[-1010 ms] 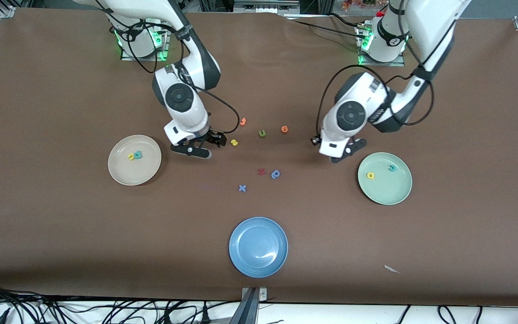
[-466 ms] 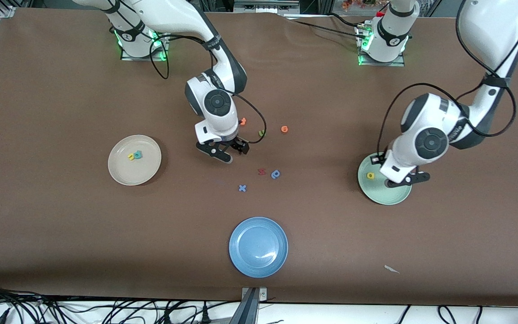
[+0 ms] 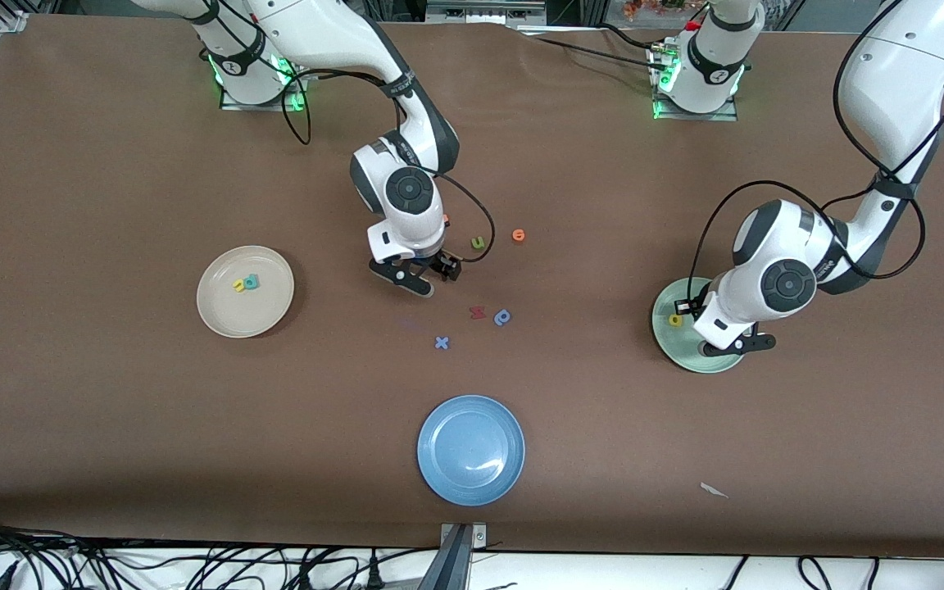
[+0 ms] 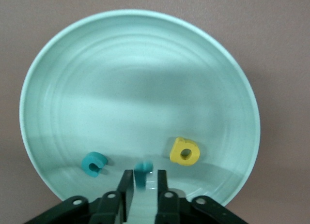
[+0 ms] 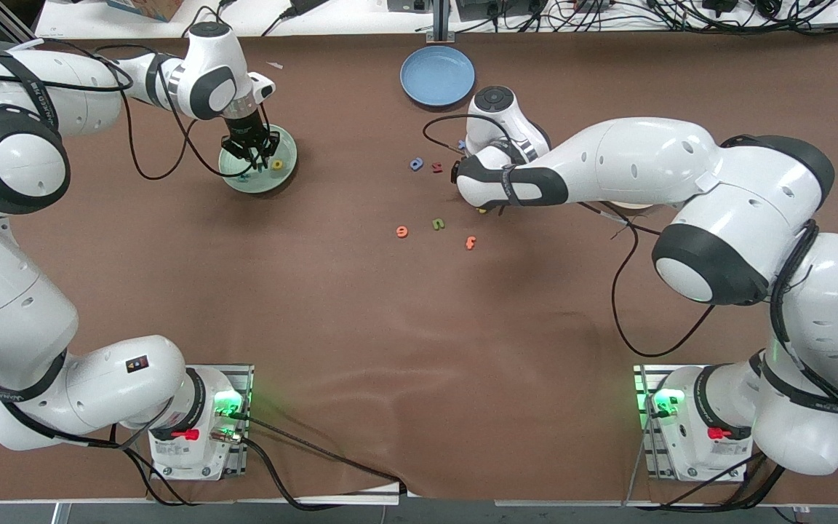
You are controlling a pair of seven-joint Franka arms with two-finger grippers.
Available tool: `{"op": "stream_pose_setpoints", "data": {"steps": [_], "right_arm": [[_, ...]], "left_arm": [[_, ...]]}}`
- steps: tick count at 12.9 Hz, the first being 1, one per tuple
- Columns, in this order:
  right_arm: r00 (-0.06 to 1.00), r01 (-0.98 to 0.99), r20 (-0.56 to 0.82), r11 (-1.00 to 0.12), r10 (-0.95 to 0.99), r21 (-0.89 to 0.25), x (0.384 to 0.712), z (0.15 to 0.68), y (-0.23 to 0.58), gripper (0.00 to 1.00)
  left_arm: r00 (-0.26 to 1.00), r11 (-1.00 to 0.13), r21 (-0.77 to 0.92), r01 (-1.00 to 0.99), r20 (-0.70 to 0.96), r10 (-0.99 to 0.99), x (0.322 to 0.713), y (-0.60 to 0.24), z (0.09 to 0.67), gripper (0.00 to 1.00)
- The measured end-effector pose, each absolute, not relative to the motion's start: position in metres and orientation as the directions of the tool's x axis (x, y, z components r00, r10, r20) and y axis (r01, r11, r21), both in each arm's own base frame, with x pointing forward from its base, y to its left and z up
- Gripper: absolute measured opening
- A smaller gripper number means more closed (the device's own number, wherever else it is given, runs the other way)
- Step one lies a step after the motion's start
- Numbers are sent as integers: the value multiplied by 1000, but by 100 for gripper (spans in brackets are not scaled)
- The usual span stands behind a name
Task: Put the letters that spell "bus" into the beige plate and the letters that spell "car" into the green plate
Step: 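Lower the teal r onto the green plate and open the left gripper, then grasp the yellow s with the right gripper while the left gripper withdraws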
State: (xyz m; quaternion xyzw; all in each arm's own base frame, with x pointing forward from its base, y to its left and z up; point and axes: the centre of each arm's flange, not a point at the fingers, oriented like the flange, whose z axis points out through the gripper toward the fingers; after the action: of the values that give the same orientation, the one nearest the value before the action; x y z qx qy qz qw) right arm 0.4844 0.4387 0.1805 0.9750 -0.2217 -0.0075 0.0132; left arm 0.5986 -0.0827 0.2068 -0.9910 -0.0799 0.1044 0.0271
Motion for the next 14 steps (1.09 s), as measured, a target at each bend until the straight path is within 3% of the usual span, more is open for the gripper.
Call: {"op": "stream_pose_setpoints", "data": {"steps": [1, 6, 11, 14], "right_arm": [[902, -430, -9, -902, -431, 30, 483, 180, 440, 81], [905, -424, -16, -905, -425, 21, 472, 173, 444, 70], [904, -427, -4, -904, -427, -3, 469, 173, 439, 63], [904, -427, -5, -904, -427, -5, 467, 176, 438, 48]], "left_arm": [[968, -985, -70, 155, -190, 166, 604, -82, 214, 43], [972, -985, -144, 97, -199, 125, 626, -81, 309, 96], [975, -992, -126, -10, -221, 19, 641, -82, 455, 100], [981, -996, -51, -78, -184, -68, 633, -66, 511, 100]]}}
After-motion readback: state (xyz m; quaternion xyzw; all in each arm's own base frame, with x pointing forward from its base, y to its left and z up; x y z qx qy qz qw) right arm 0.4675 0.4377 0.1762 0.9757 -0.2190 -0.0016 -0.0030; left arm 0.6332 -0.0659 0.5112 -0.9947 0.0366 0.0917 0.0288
